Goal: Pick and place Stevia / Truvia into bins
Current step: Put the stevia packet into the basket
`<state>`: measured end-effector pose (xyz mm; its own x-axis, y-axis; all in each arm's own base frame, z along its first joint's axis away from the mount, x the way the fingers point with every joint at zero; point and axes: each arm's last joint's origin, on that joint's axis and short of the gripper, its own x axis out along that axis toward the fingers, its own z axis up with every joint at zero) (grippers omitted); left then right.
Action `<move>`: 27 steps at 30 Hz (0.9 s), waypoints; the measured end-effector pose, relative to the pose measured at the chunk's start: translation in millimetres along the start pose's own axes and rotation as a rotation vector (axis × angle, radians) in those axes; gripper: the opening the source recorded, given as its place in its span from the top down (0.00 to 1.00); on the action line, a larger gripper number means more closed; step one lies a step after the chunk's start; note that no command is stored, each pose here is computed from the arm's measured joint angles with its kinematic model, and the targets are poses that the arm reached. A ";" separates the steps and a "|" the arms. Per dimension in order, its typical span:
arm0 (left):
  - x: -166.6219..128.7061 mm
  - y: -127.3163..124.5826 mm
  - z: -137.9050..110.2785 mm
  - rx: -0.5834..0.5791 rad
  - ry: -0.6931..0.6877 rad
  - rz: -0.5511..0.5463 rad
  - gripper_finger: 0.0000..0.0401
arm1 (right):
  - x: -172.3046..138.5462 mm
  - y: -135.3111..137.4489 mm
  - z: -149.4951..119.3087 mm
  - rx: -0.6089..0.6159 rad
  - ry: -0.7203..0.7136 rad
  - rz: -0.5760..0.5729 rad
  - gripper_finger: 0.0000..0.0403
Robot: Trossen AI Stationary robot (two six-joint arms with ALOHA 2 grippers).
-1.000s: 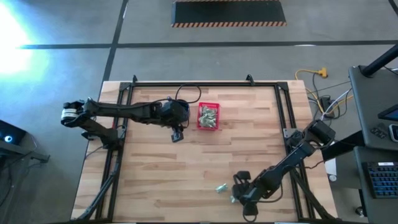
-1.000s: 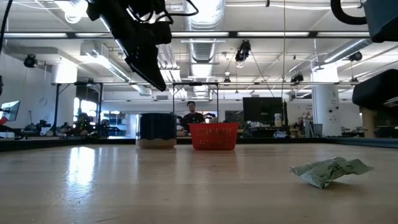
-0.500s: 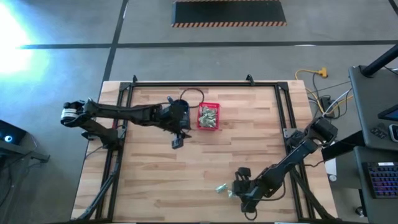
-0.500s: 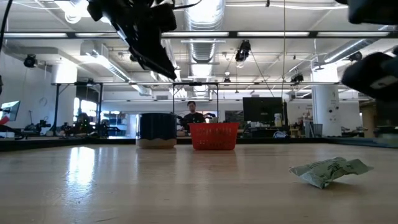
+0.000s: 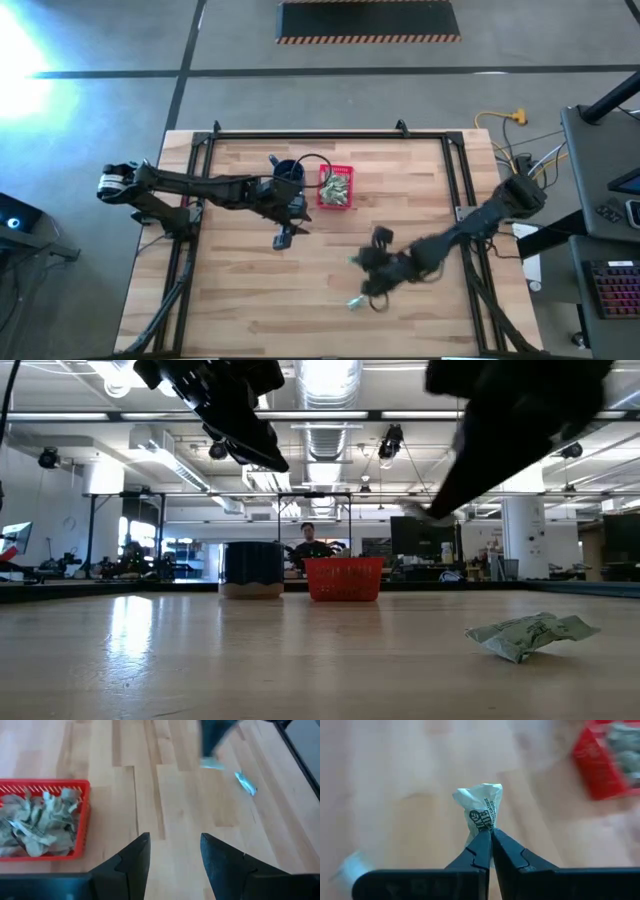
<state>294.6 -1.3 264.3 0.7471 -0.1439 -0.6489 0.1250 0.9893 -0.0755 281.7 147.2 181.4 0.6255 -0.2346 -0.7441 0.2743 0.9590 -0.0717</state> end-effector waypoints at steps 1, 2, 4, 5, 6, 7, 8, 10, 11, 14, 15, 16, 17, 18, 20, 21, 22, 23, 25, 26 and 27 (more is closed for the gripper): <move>0.0 -0.5 -0.8 -0.002 0.008 -0.005 0.61 | 4.9 -7.3 4.8 0.012 0.002 -0.022 0.98; 0.1 -0.8 -2.0 -0.010 0.021 -0.009 0.61 | 9.6 -14.9 9.5 0.028 0.004 -0.043 0.98; 0.1 -1.5 -3.9 -0.027 0.041 -0.014 0.61 | 18.4 -30.5 19.0 0.056 0.007 -0.083 0.98; 0.0 -2.0 -5.5 -0.032 0.057 -0.017 0.61 | 22.4 -38.3 23.9 0.067 0.007 -0.102 0.98; 0.0 -2.8 -7.5 -0.034 0.078 -0.020 0.61 | 26.3 -46.3 28.2 0.081 0.008 -0.121 0.98; 0.0 -4.0 -9.3 -0.034 0.097 -0.024 0.61 | 30.1 -54.9 32.6 0.091 0.011 -0.142 0.98; 0.0 -4.9 -10.9 -0.034 0.113 -0.027 0.61 | 33.4 -63.2 37.2 0.098 0.013 -0.161 0.98; 0.0 -7.6 -14.0 -0.034 0.146 -0.035 0.61 | 39.2 -80.2 46.9 0.106 0.012 -0.197 0.98; 0.0 -8.8 -15.1 -0.032 0.157 -0.038 0.61 | 41.7 -88.7 51.4 0.109 0.013 -0.215 0.98; 1.0 -12.5 -19.0 -0.026 0.182 -0.047 0.61 | 48.5 -116.3 64.6 0.131 0.014 -0.270 0.98; 1.9 -13.8 -20.7 -0.024 0.187 -0.050 0.61 | 50.2 -125.6 68.7 0.141 0.014 -0.287 0.98; 3.0 -15.1 -23.3 -0.023 0.196 -0.054 0.61 | 51.8 -134.7 72.4 0.156 0.013 -0.303 0.98; 4.2 -16.3 -26.4 -0.027 0.206 -0.057 0.61 | 53.3 -144.0 75.3 0.178 0.012 -0.321 0.98; 5.6 -17.3 -29.9 -0.037 0.217 -0.058 0.61 | 54.9 -152.9 77.4 0.198 0.016 -0.331 0.98; 8.3 -19.1 -38.1 -0.052 0.237 -0.061 0.61 | 57.9 -170.3 80.8 0.246 0.030 -0.318 0.98; 9.6 -20.1 -42.8 -0.064 0.250 -0.062 0.61 | 59.5 -178.4 81.9 0.271 0.039 -0.295 0.98; 10.7 -21.1 -46.6 -0.068 0.257 -0.064 0.61 | 61.3 -186.3 82.8 0.291 0.048 -0.260 0.98; 11.4 -22.0 -49.5 -0.076 0.254 -0.065 0.61 | 63.4 -193.0 83.7 0.303 0.051 -0.220 0.98; 11.8 -23.4 -54.0 -0.088 0.235 -0.068 0.61 | 67.0 -204.7 84.3 0.327 0.059 -0.146 0.98; 11.2 -23.9 -56.0 -0.097 0.224 -0.068 0.61 | 68.4 -209.1 84.7 0.340 0.059 -0.112 0.97; 10.9 -24.4 -58.0 -0.100 0.214 -0.070 0.61 | 69.5 -213.0 85.5 0.352 0.055 -0.080 0.97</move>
<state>261.8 -25.6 215.1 0.5820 -0.2142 -0.7844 0.0986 0.9761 -0.1934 329.3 -87.0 201.8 0.5549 -0.2882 -0.7804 0.5612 0.8221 0.0954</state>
